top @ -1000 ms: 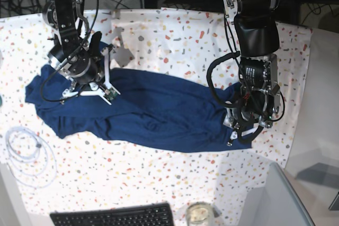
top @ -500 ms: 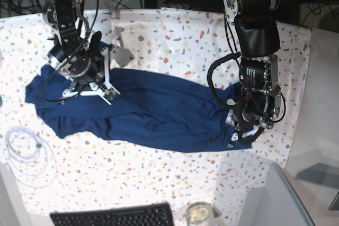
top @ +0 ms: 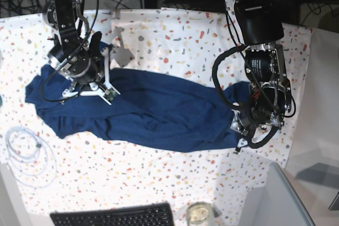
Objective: Layout the t-shirt on the table in an organized manner, then fold the t-shirt properly
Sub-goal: 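Release the hem with the left gripper and lift it away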
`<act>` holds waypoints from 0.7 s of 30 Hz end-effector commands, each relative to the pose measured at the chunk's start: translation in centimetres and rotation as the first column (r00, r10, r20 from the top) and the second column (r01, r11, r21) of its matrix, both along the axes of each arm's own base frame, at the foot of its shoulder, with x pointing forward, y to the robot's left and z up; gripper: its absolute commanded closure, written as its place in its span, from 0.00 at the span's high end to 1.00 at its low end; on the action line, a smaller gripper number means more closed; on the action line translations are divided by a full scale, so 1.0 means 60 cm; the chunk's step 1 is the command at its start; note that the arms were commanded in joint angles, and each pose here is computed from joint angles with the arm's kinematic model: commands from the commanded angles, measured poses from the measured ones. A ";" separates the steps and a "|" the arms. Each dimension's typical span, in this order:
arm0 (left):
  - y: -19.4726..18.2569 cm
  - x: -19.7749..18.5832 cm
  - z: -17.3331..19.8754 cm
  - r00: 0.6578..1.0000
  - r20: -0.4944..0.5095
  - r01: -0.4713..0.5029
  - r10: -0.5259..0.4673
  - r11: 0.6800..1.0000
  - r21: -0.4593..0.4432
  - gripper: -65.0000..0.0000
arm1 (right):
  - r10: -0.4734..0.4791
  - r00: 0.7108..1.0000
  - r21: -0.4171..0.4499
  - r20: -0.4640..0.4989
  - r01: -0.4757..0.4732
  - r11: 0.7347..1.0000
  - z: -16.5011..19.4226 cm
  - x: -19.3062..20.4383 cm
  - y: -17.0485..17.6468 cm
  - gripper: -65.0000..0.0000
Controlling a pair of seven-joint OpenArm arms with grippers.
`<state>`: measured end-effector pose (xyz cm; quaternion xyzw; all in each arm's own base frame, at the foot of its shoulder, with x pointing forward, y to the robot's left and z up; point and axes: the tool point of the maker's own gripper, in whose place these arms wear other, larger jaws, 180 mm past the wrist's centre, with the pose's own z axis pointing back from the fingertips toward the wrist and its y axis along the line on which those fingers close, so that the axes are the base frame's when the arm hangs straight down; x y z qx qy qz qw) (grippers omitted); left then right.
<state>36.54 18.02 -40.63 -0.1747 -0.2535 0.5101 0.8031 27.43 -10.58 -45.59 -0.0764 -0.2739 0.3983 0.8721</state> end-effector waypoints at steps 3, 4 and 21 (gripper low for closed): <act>0.008 -0.001 0.019 1.000 0.022 -0.021 0.021 1.000 0.013 0.00 | 0.002 0.999 0.010 0.037 -0.002 1.000 0.015 0.016 0.002 0.00; 0.008 -0.002 0.020 0.999 0.025 -0.021 0.021 1.000 0.015 0.00 | 0.002 0.999 0.010 0.037 -0.002 1.000 0.015 0.016 0.002 0.00; 0.013 -0.079 -0.051 0.994 -0.103 -0.024 0.025 1.000 0.014 0.00 | 0.002 0.999 0.010 0.034 -0.002 1.000 0.013 0.013 0.002 0.00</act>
